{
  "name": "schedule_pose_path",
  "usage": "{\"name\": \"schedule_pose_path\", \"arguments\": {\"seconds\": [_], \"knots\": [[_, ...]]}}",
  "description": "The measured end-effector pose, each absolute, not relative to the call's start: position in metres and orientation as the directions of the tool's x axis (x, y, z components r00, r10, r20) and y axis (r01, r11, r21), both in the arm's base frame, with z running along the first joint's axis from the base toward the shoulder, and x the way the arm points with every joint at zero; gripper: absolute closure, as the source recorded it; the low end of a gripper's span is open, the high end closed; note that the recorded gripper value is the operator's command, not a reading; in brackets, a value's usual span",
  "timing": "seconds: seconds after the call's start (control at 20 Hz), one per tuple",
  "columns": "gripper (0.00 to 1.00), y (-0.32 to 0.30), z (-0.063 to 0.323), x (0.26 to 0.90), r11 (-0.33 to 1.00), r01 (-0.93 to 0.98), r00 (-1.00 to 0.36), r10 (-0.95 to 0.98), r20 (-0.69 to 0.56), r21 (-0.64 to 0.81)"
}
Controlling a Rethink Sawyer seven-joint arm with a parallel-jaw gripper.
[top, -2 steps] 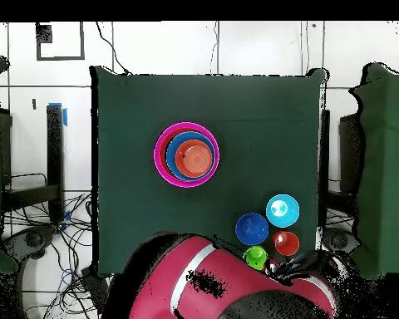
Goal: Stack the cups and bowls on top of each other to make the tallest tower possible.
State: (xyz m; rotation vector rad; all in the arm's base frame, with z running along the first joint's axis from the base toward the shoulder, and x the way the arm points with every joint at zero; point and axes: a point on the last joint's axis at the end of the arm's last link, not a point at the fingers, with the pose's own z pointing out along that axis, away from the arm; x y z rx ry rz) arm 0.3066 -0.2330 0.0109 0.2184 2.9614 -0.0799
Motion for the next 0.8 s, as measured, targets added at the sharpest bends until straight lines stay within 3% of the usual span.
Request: {"name": "schedule_pose_path", "arguments": {"seconds": [0.8], "knots": [[0.0, -0.2329, 0.0107, 0.3074, 0.987, 0.155, -0.974, 0.145, -0.177, -0.042]]}}
